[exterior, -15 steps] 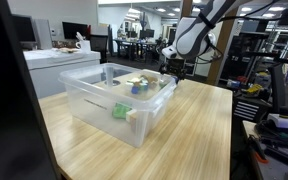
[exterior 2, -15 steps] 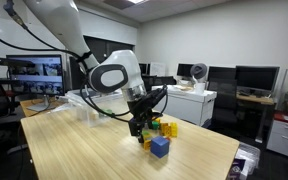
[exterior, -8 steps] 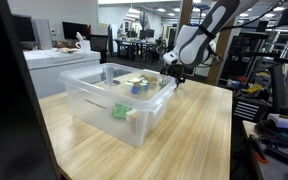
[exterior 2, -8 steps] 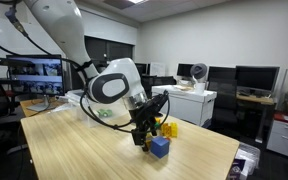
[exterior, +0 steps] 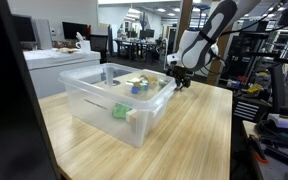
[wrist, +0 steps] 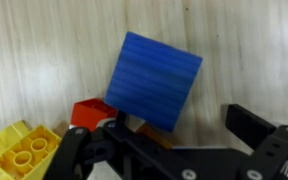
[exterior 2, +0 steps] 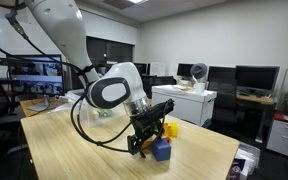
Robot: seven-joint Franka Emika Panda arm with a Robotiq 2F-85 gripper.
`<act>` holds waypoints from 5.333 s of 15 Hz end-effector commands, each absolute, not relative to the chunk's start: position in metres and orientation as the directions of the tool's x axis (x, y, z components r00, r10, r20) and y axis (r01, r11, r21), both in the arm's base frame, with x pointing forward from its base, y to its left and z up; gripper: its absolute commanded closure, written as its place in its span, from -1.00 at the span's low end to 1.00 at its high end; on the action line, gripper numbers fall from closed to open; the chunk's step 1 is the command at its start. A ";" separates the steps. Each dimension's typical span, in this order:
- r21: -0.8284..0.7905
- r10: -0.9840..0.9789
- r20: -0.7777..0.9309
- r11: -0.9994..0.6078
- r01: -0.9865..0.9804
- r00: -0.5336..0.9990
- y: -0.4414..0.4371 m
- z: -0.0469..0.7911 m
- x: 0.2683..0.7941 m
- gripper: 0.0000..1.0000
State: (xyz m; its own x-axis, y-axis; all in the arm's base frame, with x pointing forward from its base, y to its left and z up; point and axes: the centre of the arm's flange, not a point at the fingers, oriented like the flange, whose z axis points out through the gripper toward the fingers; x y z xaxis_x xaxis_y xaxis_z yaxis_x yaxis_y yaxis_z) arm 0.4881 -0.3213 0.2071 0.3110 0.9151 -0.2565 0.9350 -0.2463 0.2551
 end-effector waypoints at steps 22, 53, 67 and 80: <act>0.269 -0.105 -0.060 -0.959 -0.085 0.993 -0.252 0.230 0.567 -0.99; -0.066 0.157 0.484 -0.974 0.215 0.861 -0.049 0.430 0.459 0.73; -0.016 -0.076 0.588 -0.996 -0.083 0.805 -0.170 0.453 0.517 -1.00; 0.065 -0.658 0.401 -0.674 -0.736 0.637 -0.354 0.330 0.508 -1.00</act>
